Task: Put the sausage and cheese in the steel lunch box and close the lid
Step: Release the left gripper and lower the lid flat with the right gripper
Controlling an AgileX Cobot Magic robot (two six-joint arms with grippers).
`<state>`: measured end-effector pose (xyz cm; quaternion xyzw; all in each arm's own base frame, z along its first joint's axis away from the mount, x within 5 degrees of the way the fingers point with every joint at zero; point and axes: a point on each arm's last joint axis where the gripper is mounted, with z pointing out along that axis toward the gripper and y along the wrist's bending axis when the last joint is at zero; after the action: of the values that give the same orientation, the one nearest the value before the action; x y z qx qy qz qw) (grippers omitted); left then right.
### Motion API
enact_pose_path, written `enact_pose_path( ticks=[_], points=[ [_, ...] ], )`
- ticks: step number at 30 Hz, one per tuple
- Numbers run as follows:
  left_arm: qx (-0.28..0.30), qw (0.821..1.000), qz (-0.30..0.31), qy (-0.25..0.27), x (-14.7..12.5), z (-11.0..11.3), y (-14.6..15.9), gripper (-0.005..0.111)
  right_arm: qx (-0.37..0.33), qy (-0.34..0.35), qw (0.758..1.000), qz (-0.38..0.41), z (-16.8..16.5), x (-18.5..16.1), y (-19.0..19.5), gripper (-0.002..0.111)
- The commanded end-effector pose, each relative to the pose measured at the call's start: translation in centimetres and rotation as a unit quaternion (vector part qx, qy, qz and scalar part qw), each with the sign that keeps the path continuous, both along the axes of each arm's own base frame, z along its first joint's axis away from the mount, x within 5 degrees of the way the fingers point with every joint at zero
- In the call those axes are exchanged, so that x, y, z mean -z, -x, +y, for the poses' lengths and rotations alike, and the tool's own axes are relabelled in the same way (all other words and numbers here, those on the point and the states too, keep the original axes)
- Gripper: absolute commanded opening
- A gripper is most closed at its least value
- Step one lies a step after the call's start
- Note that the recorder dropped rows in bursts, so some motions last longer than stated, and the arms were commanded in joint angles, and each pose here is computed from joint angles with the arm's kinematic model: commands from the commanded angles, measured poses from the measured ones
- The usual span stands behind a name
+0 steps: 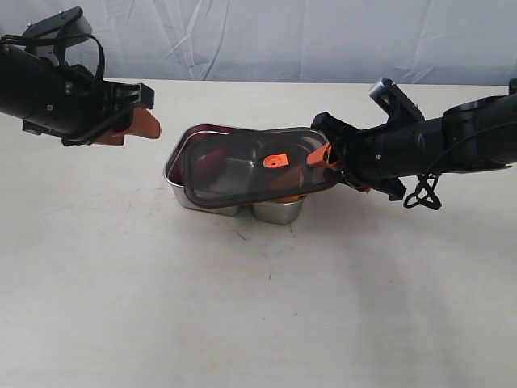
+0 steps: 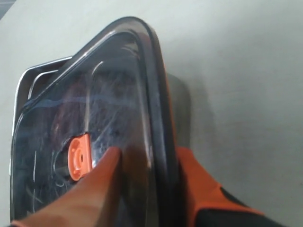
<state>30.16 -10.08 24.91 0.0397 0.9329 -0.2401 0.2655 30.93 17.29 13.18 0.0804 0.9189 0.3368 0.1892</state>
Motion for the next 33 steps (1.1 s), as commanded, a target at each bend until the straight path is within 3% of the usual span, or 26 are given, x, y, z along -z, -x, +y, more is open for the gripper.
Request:
enact_pose_path(
  ticks=[1,5,12,19,33],
  points=[
    [-0.004,1.000,-0.009,-0.003,0.08,0.11,-0.19,0.053,-0.051,0.070,0.996,-0.004,-0.43,2.32,0.61,0.013],
    [-0.003,1.000,-0.011,-0.004,0.07,0.12,-0.21,0.053,-0.060,0.059,0.997,-0.001,-0.22,2.25,0.76,0.032],
    [-0.001,1.000,-0.012,-0.005,0.07,0.12,-0.20,0.053,-0.088,0.058,0.994,0.001,-0.05,2.25,1.09,0.031],
    [0.001,1.000,-0.012,-0.006,0.08,0.11,-0.19,0.053,-0.089,0.055,0.995,0.005,-0.01,2.25,1.15,0.047],
    [0.011,1.000,-0.011,-0.019,0.20,0.20,-0.09,0.053,-0.085,0.058,0.995,0.004,-0.06,2.25,1.06,0.047]
  ],
)
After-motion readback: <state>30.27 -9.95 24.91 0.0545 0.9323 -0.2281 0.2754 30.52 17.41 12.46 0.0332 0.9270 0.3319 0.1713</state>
